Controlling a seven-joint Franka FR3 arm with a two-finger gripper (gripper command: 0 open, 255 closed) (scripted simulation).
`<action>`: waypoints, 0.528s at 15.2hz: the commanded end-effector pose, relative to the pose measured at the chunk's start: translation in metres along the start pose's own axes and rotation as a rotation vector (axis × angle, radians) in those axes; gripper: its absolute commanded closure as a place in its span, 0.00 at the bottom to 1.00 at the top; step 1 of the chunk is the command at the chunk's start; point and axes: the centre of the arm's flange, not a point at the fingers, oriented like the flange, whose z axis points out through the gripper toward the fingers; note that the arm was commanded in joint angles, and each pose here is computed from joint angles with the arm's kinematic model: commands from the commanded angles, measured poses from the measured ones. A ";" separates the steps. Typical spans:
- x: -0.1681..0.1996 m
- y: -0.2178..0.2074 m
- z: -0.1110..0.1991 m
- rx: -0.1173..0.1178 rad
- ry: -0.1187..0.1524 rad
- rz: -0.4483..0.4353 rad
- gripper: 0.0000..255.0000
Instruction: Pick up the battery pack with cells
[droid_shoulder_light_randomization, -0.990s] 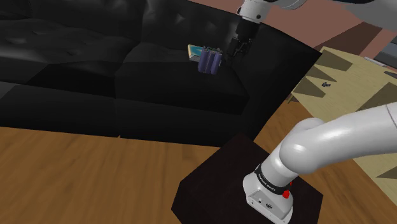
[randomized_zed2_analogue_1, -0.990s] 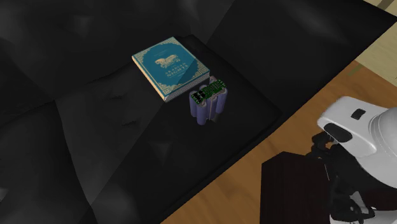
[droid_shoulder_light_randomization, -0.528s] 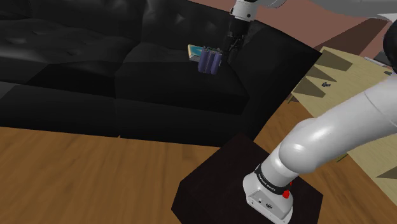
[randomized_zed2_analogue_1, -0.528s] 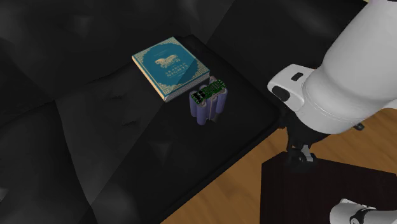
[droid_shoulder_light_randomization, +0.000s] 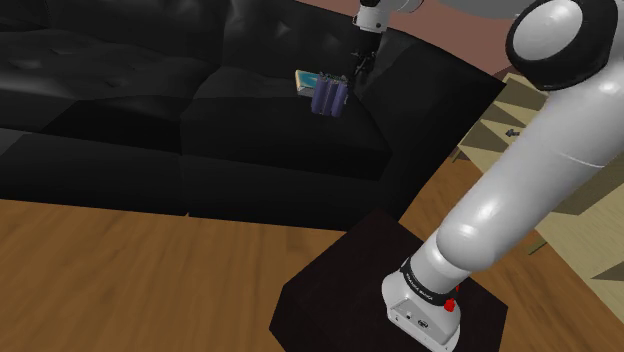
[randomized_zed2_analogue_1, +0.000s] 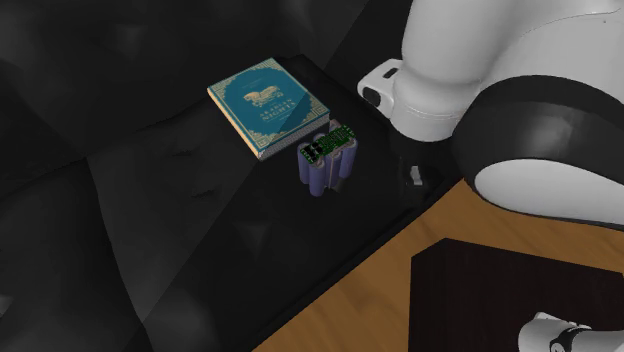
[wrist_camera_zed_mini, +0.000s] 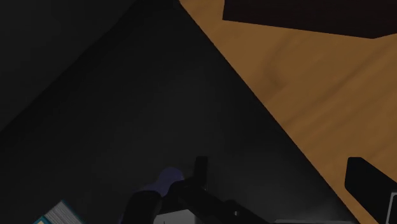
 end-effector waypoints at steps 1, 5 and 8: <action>0.015 0.019 0.001 -0.010 -0.012 -0.010 0.00; 0.049 0.060 0.005 -0.027 -0.035 -0.026 0.00; 0.074 0.089 0.008 -0.041 -0.052 -0.038 0.00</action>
